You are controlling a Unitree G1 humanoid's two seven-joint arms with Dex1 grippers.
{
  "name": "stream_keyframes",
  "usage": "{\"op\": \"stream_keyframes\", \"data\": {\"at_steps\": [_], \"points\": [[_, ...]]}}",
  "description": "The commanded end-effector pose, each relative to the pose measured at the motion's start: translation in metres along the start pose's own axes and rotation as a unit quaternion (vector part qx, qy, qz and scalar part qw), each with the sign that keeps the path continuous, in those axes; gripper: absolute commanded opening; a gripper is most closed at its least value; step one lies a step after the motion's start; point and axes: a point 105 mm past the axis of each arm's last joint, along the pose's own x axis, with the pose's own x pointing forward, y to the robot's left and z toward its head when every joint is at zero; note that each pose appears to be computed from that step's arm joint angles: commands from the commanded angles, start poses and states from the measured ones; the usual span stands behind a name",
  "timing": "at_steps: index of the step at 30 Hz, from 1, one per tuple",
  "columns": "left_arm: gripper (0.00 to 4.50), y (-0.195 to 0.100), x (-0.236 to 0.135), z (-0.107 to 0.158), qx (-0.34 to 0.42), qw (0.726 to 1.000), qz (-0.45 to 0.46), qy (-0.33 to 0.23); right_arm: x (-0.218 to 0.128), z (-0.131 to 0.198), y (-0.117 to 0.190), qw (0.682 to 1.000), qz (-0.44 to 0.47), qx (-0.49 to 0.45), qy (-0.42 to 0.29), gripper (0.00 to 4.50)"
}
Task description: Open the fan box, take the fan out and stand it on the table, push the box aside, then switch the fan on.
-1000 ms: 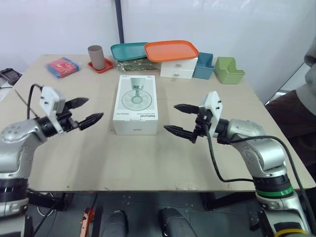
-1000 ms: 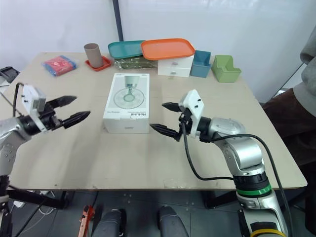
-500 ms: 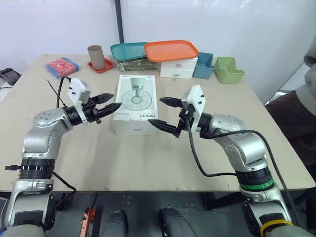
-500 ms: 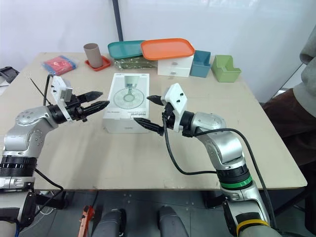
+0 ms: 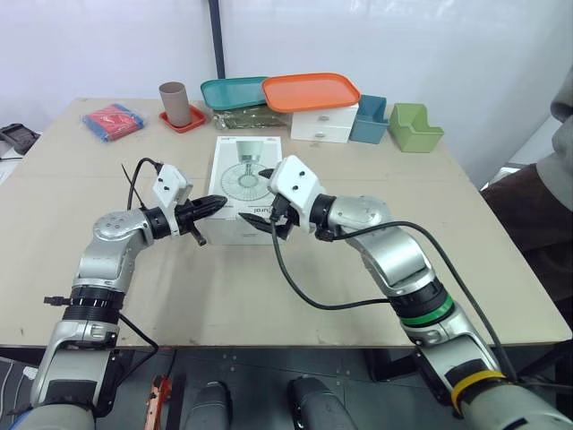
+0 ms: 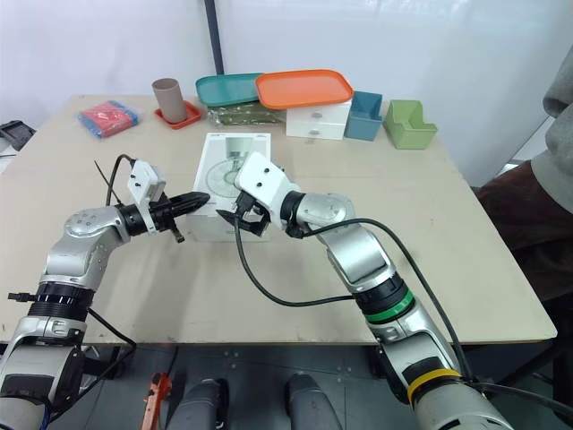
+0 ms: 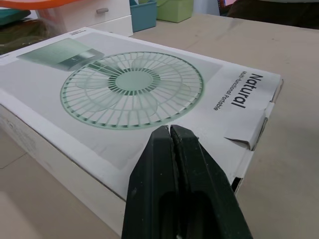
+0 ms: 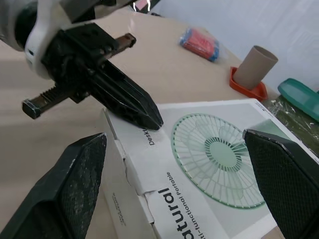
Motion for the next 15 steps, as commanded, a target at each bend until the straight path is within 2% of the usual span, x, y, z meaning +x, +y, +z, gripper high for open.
{"op": "stream_keyframes", "data": {"at_steps": [1, 15], "points": [[0.13, 0.001, -0.004, 0.008, 0.016, 1.000, 0.007, -0.011, 0.004, 0.010, -0.013, 1.000, -0.025, 0.008, -0.009, 4.50], [0.13, 0.005, -0.007, -0.003, 0.027, 0.999, 0.020, 0.019, 0.005, 0.000, -0.021, 0.998, -0.050, 0.021, 0.015, 4.50]]}}
